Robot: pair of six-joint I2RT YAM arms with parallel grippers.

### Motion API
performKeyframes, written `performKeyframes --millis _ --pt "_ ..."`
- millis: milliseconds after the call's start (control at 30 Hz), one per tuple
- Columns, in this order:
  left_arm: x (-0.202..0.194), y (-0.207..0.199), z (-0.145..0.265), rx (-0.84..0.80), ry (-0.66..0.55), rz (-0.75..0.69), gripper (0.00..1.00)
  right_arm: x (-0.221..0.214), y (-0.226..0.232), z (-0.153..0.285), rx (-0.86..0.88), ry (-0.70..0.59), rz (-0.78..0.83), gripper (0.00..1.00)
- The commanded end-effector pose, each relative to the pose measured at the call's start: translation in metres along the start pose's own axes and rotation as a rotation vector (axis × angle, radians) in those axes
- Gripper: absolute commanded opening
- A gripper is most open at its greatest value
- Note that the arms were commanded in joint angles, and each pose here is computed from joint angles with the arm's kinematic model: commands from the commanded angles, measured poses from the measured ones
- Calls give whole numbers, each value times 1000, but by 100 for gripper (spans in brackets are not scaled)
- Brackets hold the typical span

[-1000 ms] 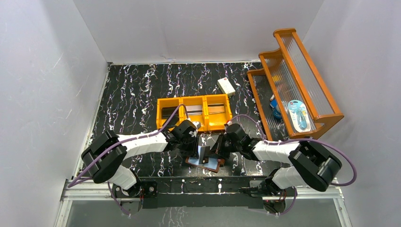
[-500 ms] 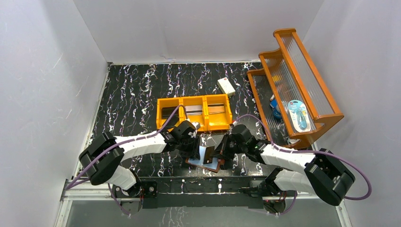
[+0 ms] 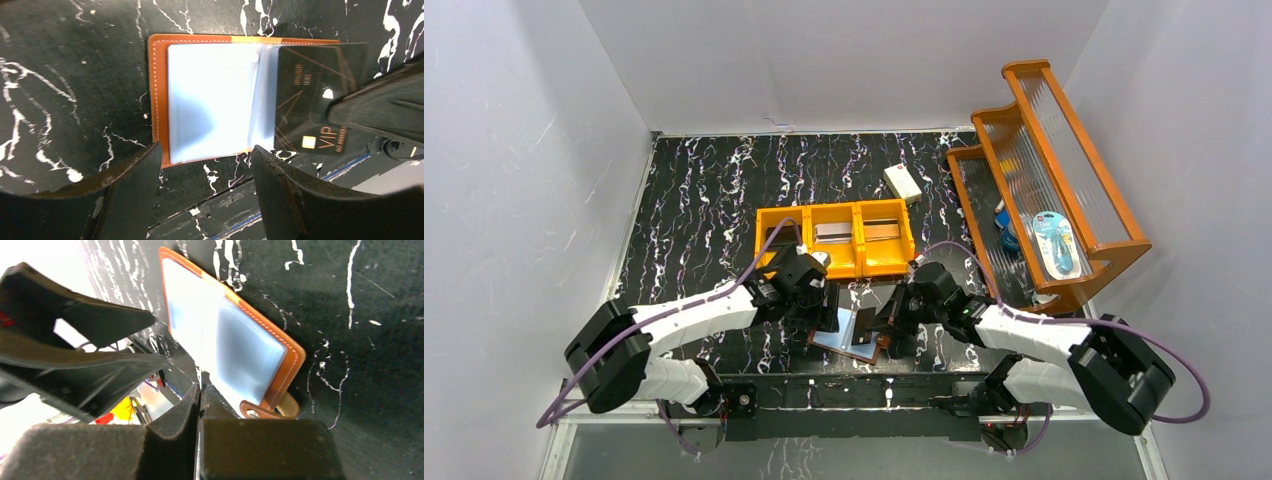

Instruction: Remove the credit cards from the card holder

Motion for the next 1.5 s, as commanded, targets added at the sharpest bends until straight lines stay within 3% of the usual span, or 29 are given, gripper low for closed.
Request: performKeyframes --millis 0,267,467,633,1000,1300,1467 --pt "12 13 20 75 -85 20 65 2 19 -8 57 36 18 6" --pt "14 15 27 76 -92 25 73 -1 29 -12 100 72 20 5" --pt "18 40 37 43 -85 138 79 4 50 -1 161 17 27 6" --pt "28 44 50 -6 -144 194 84 -1 59 -12 190 83 36 6" --pt "29 25 52 -140 -146 234 84 -9 -6 -41 -50 128 -36 3" --pt "34 3 51 -288 -145 261 83 -3 33 -23 98 89 71 3" --pt "31 -11 46 -430 -131 335 82 1 48 -10 201 23 19 2"
Point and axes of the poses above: each gripper's point midway between its finger pads, its own z axis back along the fingers, its own y axis along the line the jaws close on, x = y × z, the point moved 1 cm from there along z, back along the fingers, and after that the axes turned 2 degrees about -z, right-handed, at the moved point
